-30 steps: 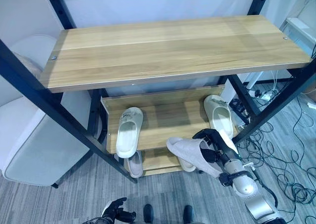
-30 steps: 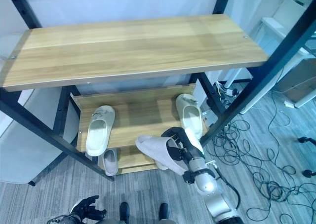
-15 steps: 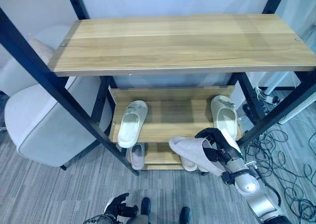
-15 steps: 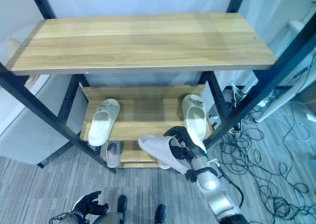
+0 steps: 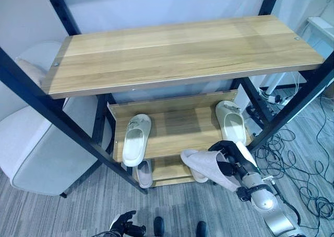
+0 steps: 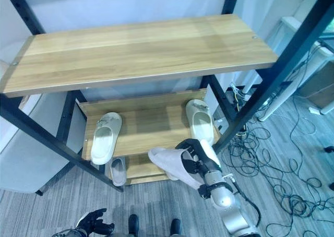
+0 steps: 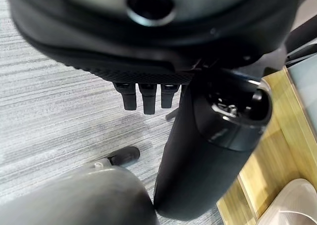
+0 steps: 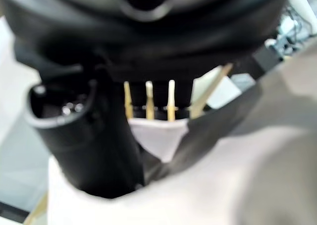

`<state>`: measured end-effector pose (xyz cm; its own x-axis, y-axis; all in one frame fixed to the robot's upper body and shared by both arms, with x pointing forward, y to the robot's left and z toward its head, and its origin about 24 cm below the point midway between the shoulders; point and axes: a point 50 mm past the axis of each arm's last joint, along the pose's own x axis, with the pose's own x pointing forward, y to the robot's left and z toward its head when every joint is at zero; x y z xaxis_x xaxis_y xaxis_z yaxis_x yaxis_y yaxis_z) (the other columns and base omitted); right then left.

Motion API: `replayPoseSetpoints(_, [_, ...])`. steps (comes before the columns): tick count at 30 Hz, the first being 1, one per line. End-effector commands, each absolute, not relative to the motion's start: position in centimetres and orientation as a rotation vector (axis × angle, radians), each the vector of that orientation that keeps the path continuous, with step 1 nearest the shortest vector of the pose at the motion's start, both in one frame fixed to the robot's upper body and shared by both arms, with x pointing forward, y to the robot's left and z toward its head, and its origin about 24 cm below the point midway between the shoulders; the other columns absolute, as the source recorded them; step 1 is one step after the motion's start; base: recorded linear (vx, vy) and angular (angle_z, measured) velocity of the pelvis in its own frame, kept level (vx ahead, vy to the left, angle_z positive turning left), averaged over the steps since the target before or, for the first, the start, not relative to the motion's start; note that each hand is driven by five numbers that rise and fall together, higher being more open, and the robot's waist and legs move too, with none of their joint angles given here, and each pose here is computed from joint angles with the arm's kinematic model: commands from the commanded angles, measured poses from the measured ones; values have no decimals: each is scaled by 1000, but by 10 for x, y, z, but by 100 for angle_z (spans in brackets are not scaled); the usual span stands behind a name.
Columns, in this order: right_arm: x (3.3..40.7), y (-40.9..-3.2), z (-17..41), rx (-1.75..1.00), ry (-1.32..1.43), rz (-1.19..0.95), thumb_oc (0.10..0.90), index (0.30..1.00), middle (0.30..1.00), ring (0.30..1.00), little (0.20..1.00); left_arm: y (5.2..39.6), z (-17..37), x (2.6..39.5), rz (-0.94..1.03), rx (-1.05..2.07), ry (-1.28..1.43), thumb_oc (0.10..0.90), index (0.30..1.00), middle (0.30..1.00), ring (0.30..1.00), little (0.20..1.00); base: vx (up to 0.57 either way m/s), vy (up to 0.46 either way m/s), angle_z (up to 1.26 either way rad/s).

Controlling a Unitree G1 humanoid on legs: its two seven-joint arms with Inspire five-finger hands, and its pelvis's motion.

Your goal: Arrange the slippers neatly on the shoe rack.

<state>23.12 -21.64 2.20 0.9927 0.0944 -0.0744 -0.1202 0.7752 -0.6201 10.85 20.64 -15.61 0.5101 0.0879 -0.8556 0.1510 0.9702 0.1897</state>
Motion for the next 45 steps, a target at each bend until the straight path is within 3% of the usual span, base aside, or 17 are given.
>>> replayPoseSetpoints(1, [243,-191,69,-588,-228,168,400,300,300,300,300,195,-165,84,-92,273,1117,800,900,900,900,900,20,23,-11])
replayPoseSetpoints(12, [219,-181,49,-535,-125,331,400,300,300,300,300,190,-162,97,-128,279,1075,800,900,900,900,900,2,-12,-7])
replayPoseSetpoints(25, [221,-182,39,-555,-69,401,400,300,300,300,300,189,-161,102,-151,278,1054,800,900,900,900,900,-56,-22,-5])
replayPoseSetpoints(26, [238,-183,52,-593,-132,360,400,300,300,300,300,191,-153,124,-122,272,985,800,900,900,900,900,-476,-34,0])
replayPoseSetpoints(30, [259,-191,78,-664,-252,239,400,300,300,300,300,194,-138,154,-46,227,857,800,900,900,900,900,-349,-31,10])
replayPoseSetpoints(36, [265,-200,94,-678,-332,114,400,300,300,300,300,195,-122,175,-10,182,738,800,900,900,900,900,-88,-14,21])
replayPoseSetpoints(45, [280,-210,141,-698,-542,-108,400,300,300,300,300,192,-60,235,-5,154,388,800,900,900,900,900,-29,-16,17])
